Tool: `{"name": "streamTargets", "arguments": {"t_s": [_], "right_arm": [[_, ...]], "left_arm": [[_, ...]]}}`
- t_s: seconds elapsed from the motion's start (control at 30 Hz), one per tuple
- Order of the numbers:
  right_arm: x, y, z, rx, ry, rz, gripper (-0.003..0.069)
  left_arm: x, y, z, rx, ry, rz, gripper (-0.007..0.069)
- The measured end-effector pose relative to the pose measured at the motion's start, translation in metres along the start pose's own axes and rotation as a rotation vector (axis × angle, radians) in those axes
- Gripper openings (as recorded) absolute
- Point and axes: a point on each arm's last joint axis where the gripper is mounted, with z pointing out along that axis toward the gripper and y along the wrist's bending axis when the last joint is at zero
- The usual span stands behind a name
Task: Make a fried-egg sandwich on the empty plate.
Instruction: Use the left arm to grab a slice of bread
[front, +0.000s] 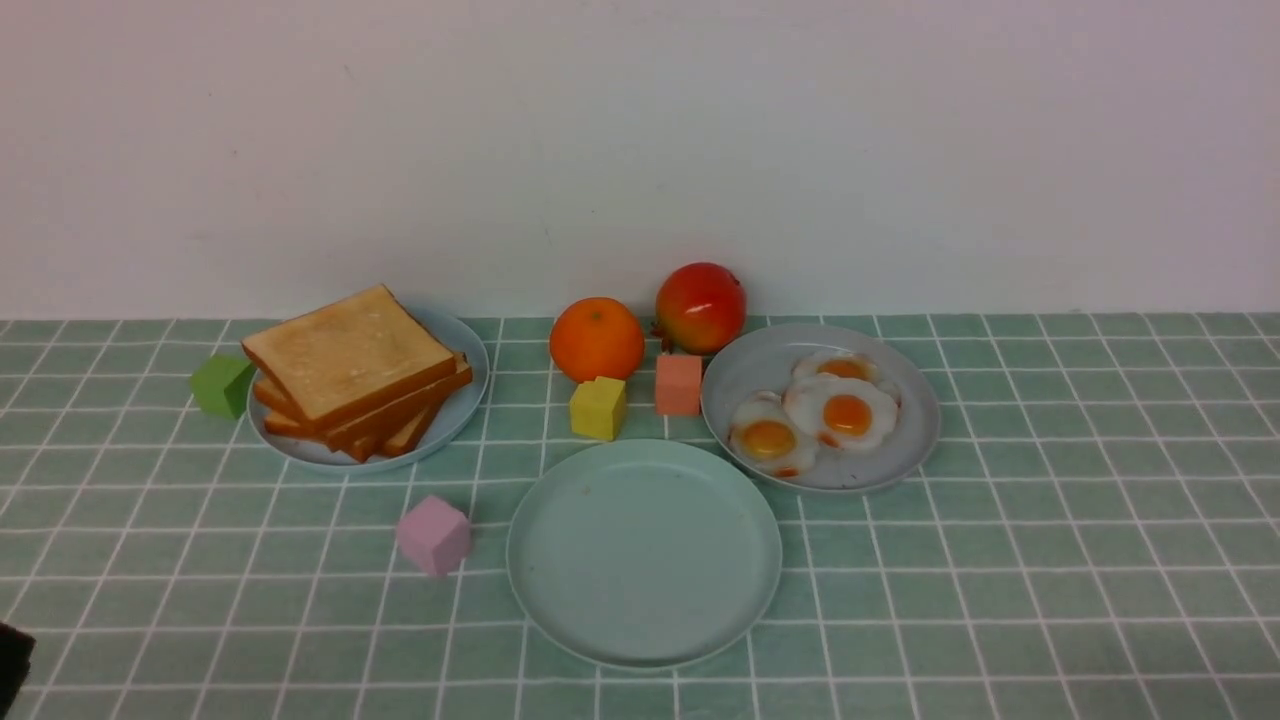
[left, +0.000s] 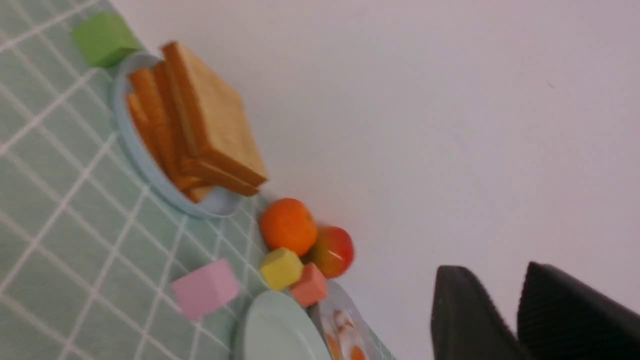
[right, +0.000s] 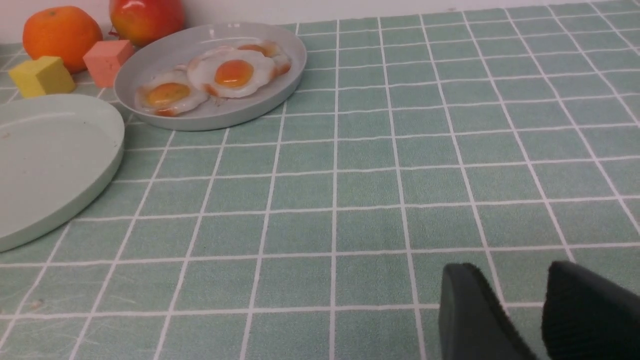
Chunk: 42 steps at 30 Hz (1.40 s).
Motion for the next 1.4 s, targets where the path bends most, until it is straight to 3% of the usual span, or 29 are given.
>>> {"name": "streamTargets", "arguments": {"t_s": [0.07, 0.13, 0.17, 0.2, 0.23, 0.4, 0.47, 0.67, 0.8, 0.9, 1.0, 1.13, 1.2, 1.4], "right_arm": [[0.0, 0.0, 0.0, 0.0, 0.0, 0.0, 0.024], [0.0, 0.0, 0.0, 0.0, 0.0, 0.0, 0.024], [0.0, 0.0, 0.0, 0.0, 0.0, 0.0, 0.024], [0.0, 0.0, 0.0, 0.0, 0.0, 0.0, 0.024], [0.0, 0.0, 0.0, 0.0, 0.0, 0.0, 0.024], [-0.001, 0.0, 0.0, 0.0, -0.016, 0.002, 0.024], [-0.002, 0.0, 0.001, -0.005, -0.032, 0.031, 0.024], [-0.019, 0.004, -0.001, -0.105, -0.213, 0.546, 0.0241], [-0.026, 0.006, -0.004, -0.151, -0.226, 0.689, 0.023], [-0.038, 0.015, -0.013, -0.214, -0.152, 0.649, 0.0204], [-0.082, 0.032, -0.036, -0.307, -0.009, 0.42, 0.0111], [-0.123, 0.04, -0.047, -0.306, 0.207, 0.158, 0.0003], [-0.14, 0.041, -0.045, -0.296, 0.297, 0.069, -0.0009], [-0.183, 0.048, -0.044, -0.346, 0.322, -0.065, 0.0002]], "left_arm": [[-0.011, -0.027, 0.003, -0.013, 0.077, 0.147, 0.0043], [-0.018, -0.046, 0.012, -0.054, 0.186, 0.275, -0.0013], [-0.018, -0.048, 0.013, -0.059, 0.2, 0.287, -0.0013], [-0.022, -0.063, 0.026, -0.107, 0.344, 0.396, -0.0013], [-0.023, -0.067, 0.027, -0.108, 0.372, 0.42, -0.0013], [-0.024, -0.085, 0.082, -0.237, 0.852, 0.566, -0.0013], [-0.026, -0.088, 0.093, -0.244, 0.893, 0.579, -0.0013], [-0.021, -0.085, 0.144, -0.277, 1.018, 0.608, -0.0013], [0.001, -0.087, 0.154, -0.216, 1.089, 0.739, -0.0013], [0.008, -0.092, 0.164, -0.192, 1.075, 0.802, -0.0013], [0.009, -0.105, 0.189, -0.185, 1.057, 0.876, -0.0013], [0.006, -0.106, 0.23, -0.23, 1.034, 1.047, -0.0013], [0.006, -0.098, 0.252, -0.276, 1.044, 1.117, -0.0013], [-0.003, -0.06, 0.32, -0.39, 1.1, 1.159, -0.0013]]}}
